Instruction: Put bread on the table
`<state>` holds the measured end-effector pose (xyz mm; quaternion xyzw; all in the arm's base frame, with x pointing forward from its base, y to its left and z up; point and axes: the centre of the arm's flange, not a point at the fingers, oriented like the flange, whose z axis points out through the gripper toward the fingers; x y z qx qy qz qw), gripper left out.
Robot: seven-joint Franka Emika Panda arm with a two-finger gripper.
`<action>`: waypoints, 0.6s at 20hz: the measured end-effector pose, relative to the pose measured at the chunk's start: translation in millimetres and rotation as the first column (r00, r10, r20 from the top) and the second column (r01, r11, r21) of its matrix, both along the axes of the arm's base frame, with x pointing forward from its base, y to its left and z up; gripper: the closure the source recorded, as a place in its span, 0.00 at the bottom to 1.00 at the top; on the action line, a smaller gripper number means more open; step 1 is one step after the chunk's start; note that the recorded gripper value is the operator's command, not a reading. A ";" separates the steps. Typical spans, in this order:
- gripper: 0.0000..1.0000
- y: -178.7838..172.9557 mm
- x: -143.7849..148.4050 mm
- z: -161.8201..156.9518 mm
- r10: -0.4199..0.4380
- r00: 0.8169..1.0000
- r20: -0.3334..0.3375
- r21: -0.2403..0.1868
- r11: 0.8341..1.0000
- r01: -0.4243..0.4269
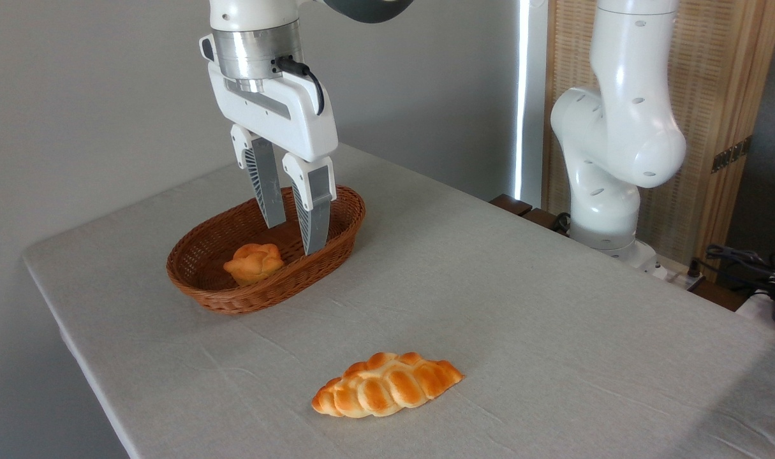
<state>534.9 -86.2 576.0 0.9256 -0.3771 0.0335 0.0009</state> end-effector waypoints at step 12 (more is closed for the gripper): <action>0.00 -2.1 0.5 -1.0 -0.003 1.000 -0.002 0.001 1.000 0.003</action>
